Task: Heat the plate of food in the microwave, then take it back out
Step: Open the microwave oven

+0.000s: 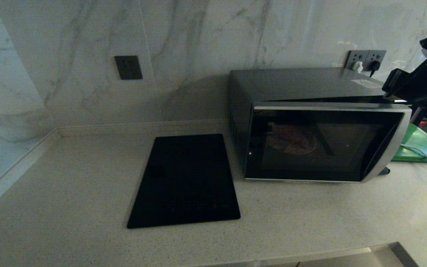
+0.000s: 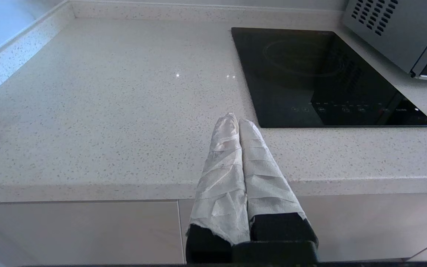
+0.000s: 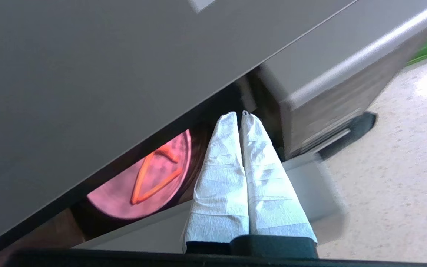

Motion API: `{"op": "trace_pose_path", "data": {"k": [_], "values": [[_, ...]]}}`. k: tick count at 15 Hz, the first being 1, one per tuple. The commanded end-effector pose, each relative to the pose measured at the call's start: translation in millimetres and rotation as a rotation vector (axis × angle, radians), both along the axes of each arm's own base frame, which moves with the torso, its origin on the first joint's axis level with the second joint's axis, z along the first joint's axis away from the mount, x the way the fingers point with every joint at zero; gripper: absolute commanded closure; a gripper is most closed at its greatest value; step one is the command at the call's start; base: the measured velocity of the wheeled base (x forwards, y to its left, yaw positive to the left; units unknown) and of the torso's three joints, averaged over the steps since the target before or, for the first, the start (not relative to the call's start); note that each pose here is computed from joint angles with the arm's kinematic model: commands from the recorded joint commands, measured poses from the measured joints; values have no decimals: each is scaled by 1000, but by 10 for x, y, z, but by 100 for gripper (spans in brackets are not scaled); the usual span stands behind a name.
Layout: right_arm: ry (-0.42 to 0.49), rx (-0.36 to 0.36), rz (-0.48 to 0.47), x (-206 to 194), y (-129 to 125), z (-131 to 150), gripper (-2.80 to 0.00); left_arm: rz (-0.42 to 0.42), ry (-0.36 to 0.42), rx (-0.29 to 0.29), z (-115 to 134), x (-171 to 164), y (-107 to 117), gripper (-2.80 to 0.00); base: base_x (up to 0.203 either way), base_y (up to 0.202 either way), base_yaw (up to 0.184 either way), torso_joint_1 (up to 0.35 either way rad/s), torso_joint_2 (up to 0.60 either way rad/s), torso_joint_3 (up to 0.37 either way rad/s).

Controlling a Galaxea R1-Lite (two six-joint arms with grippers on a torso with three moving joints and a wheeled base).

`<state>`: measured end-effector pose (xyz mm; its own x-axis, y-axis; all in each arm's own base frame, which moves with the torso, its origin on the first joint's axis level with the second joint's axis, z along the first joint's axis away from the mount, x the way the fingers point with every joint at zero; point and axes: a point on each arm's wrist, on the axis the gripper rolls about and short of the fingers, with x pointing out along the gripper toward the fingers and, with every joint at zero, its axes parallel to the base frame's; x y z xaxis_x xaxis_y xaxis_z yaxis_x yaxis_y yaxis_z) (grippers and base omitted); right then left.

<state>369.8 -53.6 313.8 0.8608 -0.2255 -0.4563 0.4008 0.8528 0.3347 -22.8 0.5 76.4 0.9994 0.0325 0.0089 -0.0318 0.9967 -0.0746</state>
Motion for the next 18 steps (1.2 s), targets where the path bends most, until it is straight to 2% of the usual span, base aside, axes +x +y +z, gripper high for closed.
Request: {"op": "trace_pose_path", "data": {"k": [1,6,9,18], "values": [[13,7,1,19,12,-35,0,1,1,-1,1,1,0,0,0,0,0,0,0,0],[63,14,5,-84,49,-18,0,1,1,-1,1,1,0,0,0,0,0,0,0,0],[115,28,7,-253,80,36,0,1,1,-1,1,1,0,0,0,0,0,0,0,0],[171,56,46,-867,296,144,0,1,1,-1,1,1,0,0,0,0,0,0,0,0]]}}
